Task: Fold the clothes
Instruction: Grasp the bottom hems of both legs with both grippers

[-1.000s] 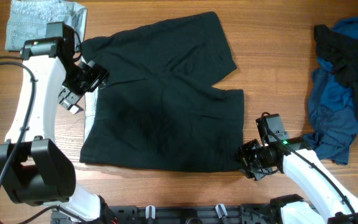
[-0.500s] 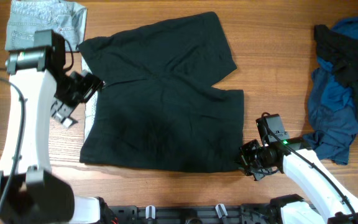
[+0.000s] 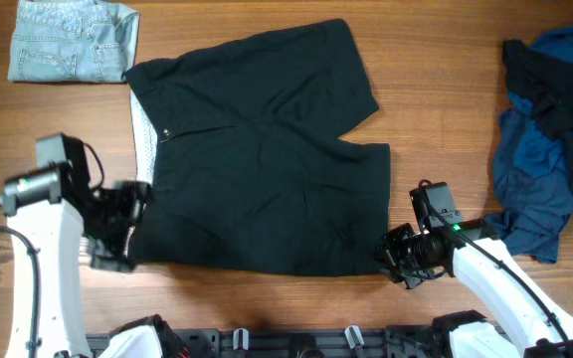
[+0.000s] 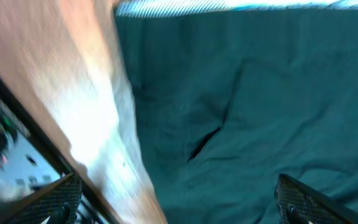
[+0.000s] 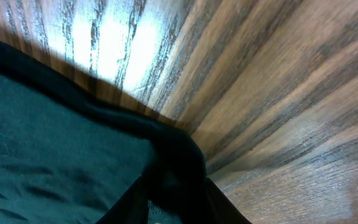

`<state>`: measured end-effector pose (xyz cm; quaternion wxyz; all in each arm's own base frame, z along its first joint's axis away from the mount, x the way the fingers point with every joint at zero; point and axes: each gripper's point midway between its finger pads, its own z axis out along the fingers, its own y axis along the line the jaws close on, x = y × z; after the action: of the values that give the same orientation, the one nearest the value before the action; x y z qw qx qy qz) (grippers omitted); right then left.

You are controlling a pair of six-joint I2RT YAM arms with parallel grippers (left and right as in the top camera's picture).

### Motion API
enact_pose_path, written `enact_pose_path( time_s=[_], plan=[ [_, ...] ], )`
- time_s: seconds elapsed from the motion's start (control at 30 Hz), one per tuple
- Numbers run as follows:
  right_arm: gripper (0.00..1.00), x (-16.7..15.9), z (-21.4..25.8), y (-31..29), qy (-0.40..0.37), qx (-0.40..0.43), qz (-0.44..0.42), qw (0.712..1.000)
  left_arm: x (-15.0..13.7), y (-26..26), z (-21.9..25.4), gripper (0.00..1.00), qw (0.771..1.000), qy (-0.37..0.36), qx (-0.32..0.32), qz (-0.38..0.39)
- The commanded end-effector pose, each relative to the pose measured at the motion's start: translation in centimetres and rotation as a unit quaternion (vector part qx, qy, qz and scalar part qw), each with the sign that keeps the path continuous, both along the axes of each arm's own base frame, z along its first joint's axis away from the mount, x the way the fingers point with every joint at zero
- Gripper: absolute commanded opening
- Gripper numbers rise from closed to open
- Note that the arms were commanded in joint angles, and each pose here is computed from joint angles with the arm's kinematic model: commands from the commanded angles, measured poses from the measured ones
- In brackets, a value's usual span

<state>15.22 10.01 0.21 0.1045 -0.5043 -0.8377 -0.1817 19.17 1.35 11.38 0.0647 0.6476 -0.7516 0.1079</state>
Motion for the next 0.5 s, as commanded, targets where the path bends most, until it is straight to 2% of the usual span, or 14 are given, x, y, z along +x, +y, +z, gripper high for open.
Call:
enact_pose_path(
  time_s=[0.0, 0.1, 0.47],
  plan=[
    [0.27, -0.4, 0.0, 0.3, 0.003, 0.009, 0.009, 1.000, -1.0, -3.1, -1.3, 0.99, 0.996, 0.005, -0.078, 0.046],
    [0.27, -0.5, 0.0, 0.4, 0.003, 0.011, 0.011, 1.000, -1.6, -3.6, -2.2, 1.00, 0.995, 0.011, -0.090, 0.048],
    [0.28, -0.5, 0.0, 0.4, 0.003, 0.013, 0.011, 1.000, -4.2, -3.5, -5.2, 1.00, 0.995, 0.052, -0.074, 0.037]
  ],
)
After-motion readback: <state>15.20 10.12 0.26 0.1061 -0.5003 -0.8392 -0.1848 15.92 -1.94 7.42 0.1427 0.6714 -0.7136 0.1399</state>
